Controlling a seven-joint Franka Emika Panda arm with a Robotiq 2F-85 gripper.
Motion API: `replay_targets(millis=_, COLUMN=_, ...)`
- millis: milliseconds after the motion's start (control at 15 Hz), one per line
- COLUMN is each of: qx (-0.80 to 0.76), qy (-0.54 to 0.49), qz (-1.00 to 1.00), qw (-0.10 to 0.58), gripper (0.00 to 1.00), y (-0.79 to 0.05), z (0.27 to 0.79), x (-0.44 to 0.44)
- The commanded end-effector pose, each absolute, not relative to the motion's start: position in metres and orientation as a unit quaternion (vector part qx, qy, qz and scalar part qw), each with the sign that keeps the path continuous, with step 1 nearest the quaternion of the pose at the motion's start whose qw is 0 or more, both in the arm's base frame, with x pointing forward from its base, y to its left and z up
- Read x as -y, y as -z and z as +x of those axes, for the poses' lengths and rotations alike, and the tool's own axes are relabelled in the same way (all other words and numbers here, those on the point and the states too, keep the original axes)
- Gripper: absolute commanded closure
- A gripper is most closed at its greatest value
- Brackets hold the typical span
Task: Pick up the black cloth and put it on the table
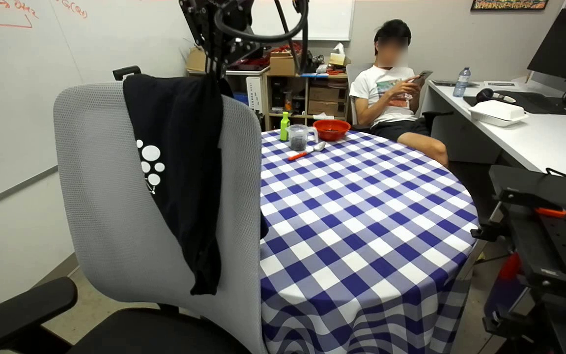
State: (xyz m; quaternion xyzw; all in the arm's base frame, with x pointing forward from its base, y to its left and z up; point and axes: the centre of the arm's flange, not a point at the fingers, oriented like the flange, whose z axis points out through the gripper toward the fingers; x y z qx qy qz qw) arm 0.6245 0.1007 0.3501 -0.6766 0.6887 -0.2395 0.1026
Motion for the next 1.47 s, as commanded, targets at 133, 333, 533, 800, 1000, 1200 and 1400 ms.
replay_targets(millis=133, qx=-0.705, qy=0.304, qz=-0.62, qw=0.16, gripper=0.96, y=-0.43, z=0.664, x=-0.086)
replay_targets(millis=333, qx=-0.709, qy=0.33, qz=-0.595, qw=0.184, gripper=0.96, y=-0.481, z=0.684, x=-0.066)
replay_targets(millis=533, qx=-0.711, qy=0.332, qz=-0.586, qw=0.204, gripper=0.96, y=-0.531, z=0.694, x=-0.051)
replay_targets(millis=800, qx=-0.722, qy=0.346, qz=-0.556, qw=0.224, gripper=0.96, y=-0.578, z=0.698, x=-0.031)
replay_targets(millis=1000, qx=-0.737, qy=0.354, qz=-0.523, qw=0.242, gripper=0.96, y=-0.609, z=0.699, x=-0.004)
replay_targets(millis=1200, qx=-0.751, qy=0.365, qz=-0.488, qw=0.254, gripper=0.96, y=-0.631, z=0.698, x=0.028)
replay_targets(millis=1400, qx=-0.765, qy=0.368, qz=-0.459, qw=0.262, gripper=0.96, y=-0.645, z=0.696, x=0.058)
